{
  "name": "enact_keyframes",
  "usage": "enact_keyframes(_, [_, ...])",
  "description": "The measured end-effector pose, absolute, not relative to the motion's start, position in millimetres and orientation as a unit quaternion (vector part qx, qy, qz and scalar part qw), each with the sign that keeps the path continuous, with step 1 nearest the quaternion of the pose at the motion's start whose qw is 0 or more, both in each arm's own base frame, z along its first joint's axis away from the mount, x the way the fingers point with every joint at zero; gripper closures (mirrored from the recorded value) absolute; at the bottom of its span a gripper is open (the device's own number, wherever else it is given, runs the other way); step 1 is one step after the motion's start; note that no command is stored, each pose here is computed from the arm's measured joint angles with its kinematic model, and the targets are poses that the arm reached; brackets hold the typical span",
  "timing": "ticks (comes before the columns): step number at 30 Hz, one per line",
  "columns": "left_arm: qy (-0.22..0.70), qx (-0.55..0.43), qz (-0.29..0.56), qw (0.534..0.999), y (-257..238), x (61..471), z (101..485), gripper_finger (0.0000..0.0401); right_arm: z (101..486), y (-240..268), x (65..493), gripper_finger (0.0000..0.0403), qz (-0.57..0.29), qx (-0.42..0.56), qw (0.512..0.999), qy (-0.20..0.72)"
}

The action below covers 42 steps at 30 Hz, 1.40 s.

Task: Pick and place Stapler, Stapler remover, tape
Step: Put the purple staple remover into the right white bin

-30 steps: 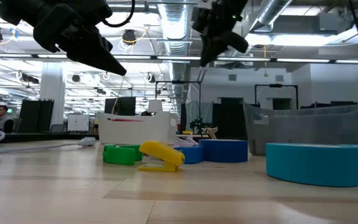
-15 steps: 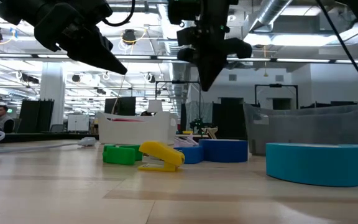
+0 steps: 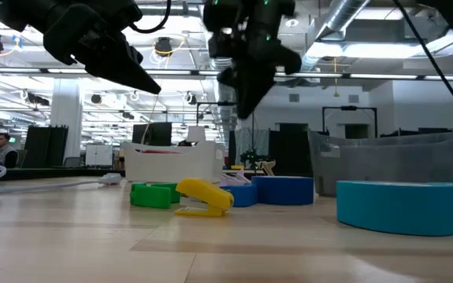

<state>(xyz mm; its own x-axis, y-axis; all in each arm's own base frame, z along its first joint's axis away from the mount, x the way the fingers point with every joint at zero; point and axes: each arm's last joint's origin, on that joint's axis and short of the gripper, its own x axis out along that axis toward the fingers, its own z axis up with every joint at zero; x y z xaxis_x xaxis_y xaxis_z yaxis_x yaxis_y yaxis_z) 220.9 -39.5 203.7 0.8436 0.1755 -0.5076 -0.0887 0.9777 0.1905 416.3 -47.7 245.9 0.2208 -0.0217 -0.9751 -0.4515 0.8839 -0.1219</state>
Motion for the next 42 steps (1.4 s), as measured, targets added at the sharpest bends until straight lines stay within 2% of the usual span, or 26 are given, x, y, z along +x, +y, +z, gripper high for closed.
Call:
enact_keyframes(8, [0.272,0.080,0.069,0.957,-40,221,204,0.0399,212,-53,416,0.0240,0.157,-0.162,0.702,0.675])
enact_keyframes(13, [0.272,0.080,0.069,0.956,-40,221,203,0.0399,200,-58,414,0.0205,0.154,-0.158,0.702,0.677])
enact_keyframes(17, [0.273,0.080,0.069,0.956,-40,221,203,0.0399,186,-60,412,0.0203,0.152,-0.156,0.702,0.678])
enact_keyframes(25, [0.273,0.081,0.069,0.956,-39,221,203,0.0399,165,-64,407,0.0227,0.147,-0.153,0.701,0.681])
enact_keyframes(38, [0.273,0.080,0.069,0.956,-39,220,203,0.0399,177,-68,407,0.0250,0.124,-0.167,0.699,0.684])
enact_keyframes(42, [0.273,0.080,0.069,0.956,-39,220,203,0.0399,180,-64,415,0.0254,0.101,-0.158,0.726,0.661])
